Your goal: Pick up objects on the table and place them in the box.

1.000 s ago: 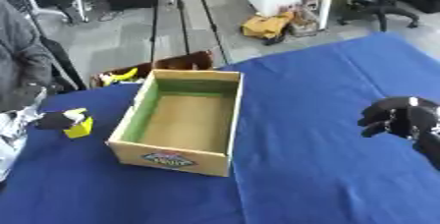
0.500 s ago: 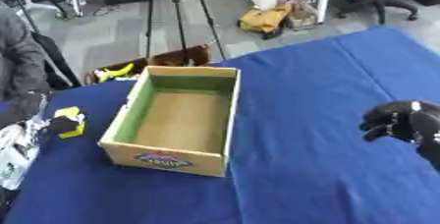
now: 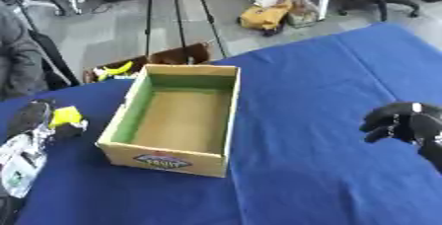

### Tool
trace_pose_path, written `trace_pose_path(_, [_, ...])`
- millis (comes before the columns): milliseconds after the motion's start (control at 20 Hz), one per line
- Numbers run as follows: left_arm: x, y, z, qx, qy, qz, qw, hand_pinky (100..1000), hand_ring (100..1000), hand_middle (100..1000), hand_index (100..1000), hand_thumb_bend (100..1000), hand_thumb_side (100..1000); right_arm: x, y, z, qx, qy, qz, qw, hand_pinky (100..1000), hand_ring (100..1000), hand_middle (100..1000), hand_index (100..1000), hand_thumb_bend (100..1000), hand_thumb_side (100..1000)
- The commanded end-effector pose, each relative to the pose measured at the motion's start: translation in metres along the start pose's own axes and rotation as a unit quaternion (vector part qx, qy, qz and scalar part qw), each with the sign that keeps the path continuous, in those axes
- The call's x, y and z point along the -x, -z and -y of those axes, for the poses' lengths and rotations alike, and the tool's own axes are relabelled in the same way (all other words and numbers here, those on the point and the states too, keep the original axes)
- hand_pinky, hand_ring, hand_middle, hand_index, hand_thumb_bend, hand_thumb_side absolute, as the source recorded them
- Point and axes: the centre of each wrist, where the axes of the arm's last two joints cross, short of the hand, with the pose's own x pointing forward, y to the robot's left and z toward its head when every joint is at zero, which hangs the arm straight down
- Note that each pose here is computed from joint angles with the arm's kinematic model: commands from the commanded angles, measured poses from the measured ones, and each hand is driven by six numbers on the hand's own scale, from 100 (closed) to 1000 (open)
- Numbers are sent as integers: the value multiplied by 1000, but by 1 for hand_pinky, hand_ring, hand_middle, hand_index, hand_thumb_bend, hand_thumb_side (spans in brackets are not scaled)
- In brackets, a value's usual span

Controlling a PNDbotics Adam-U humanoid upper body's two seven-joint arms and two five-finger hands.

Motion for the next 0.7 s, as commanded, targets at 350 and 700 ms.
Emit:
trace_pose_path(350, [4,1,-2,-12,-13,-10,1000,587,665,708,847,435,520,-9,3,4,-8,-20,10,1000,686,742,715,796,100,763])
trace_pose_path(700, [5,3,-12,-67,-23,-12,997,593,684,703,846,528,569,-8,2,4,-7,-16,7,1000,686,741,715,796,100,761])
